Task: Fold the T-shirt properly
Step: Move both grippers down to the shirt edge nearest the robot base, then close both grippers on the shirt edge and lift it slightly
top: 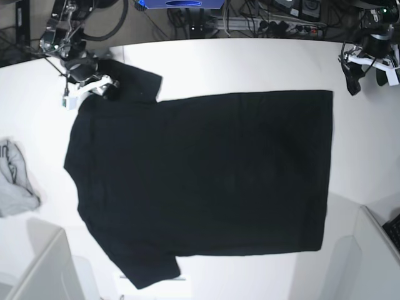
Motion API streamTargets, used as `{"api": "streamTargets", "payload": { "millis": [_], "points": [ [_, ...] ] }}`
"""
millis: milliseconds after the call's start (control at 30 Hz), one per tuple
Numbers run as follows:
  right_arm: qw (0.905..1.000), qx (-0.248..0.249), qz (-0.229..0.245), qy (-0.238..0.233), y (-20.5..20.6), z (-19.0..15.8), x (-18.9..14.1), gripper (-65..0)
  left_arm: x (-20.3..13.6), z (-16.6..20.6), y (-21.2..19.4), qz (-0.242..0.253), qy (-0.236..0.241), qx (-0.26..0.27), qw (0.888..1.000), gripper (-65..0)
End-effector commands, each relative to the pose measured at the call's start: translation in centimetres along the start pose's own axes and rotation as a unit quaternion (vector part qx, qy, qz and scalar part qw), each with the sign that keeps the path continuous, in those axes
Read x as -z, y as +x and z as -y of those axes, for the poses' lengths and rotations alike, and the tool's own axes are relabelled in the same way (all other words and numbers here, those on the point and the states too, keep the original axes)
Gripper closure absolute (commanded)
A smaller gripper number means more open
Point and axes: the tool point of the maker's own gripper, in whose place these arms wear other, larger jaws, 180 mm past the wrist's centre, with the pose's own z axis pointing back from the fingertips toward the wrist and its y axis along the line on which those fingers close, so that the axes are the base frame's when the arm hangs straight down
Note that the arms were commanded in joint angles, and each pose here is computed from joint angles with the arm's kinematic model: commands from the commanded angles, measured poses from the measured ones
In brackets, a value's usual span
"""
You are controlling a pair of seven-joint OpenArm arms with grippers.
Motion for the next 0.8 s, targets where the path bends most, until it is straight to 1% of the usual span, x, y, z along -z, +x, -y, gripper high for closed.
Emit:
{"api": "streamTargets", "payload": {
  "millis": [0,67,133,167,200,300,500,567,633,767],
  "points": [
    [1.0000,0.000,-0.007,-0.003,-0.3,0.2,-0.2,-27.2,-0.1,0.3,0.7,0.013,-0.006,0.003,1.000,-53.8],
    [1.0000,-0.001,-0.007,-0.004,-0.2,0.3,-0.2,-20.3,0.6,0.5,-0.3,0.000,-0.011,-0.008,1.000,-53.8],
    [1.0000,-0.001,-0.008,-0.005,-0.2,0.4,-0.2,-11.9,1.7,0.3,-1.7,-0.015,-0.011,-0.026,0.999,-53.8],
    [0.9999,-0.002,-0.010,-0.005,-0.3,0.4,-0.3,-6.6,2.2,0.4,-2.5,-0.024,-0.013,-0.034,0.999,-53.8],
    [0.9999,-0.002,-0.010,-0.005,-0.4,0.4,-0.3,0.0,2.7,0.7,-3.6,-0.037,-0.018,-0.042,0.998,-53.8],
    [0.9999,-0.001,-0.011,-0.006,-0.4,0.5,-0.3,0.0,3.6,1.4,-4.7,-0.051,-0.027,-0.053,0.997,-53.8],
    [0.9999,-0.001,-0.012,-0.006,-0.4,0.5,-0.3,0.0,5.3,1.9,-5.5,-0.052,-0.029,-0.089,0.994,-53.8],
    [0.9999,-0.001,-0.012,-0.007,-0.5,0.5,-0.3,0.0,5.8,2.1,-6.0,-0.062,-0.031,-0.096,0.993,-53.8],
    [0.9999,0.000,-0.014,-0.007,-0.6,0.6,-0.3,0.0,6.5,3.2,-6.4,-0.076,-0.044,-0.098,0.991,-53.8],
    [0.9998,0.000,-0.016,-0.009,-0.9,0.7,-0.4,0.0,7.8,5.0,-6.5,-0.082,-0.064,-0.105,0.989,-53.8]
  ]
}}
